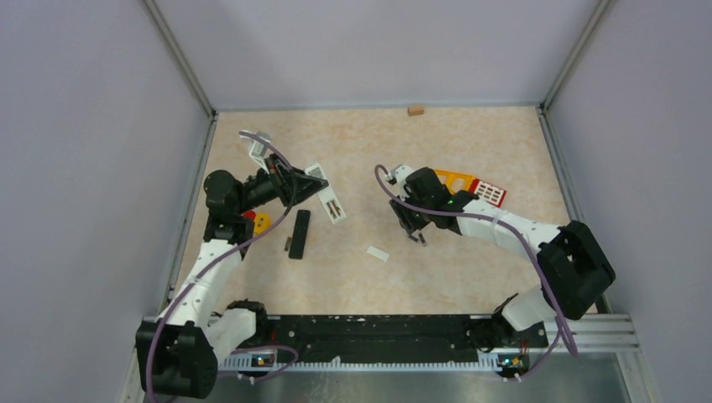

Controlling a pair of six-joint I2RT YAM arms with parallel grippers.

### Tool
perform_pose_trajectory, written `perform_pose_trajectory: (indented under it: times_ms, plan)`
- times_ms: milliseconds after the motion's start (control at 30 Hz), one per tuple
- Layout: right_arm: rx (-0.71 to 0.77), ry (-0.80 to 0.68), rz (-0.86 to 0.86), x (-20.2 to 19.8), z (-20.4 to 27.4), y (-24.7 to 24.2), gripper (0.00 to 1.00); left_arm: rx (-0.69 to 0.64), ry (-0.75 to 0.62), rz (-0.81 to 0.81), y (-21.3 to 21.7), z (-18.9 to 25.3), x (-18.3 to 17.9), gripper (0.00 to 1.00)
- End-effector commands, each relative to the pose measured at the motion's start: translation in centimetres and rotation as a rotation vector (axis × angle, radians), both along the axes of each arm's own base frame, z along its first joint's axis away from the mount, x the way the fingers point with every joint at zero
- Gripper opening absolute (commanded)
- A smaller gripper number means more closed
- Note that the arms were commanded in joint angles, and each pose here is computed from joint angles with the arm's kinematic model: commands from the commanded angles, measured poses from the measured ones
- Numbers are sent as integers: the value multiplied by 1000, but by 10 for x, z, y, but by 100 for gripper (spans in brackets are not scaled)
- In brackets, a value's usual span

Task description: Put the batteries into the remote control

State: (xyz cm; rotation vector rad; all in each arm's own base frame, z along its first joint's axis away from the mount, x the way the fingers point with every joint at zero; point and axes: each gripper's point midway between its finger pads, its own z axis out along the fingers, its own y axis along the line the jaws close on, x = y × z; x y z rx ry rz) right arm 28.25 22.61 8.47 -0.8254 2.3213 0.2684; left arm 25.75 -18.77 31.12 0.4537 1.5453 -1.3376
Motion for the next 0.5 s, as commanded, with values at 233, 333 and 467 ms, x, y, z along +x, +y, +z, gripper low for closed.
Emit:
perform_pose_trajectory:
  times_ms: [233,333,467]
  plan:
    - [-101,71,61,-1,-36,-3,37,-6,-117,-6,0,24,-12,0]
    - [-101,90,66,-2,-41,-2,37,-8,-120,-1,1,25,-13,0]
    - [-107,109,56,-3,-48,-2,36,-8,-120,10,1,25,-12,0]
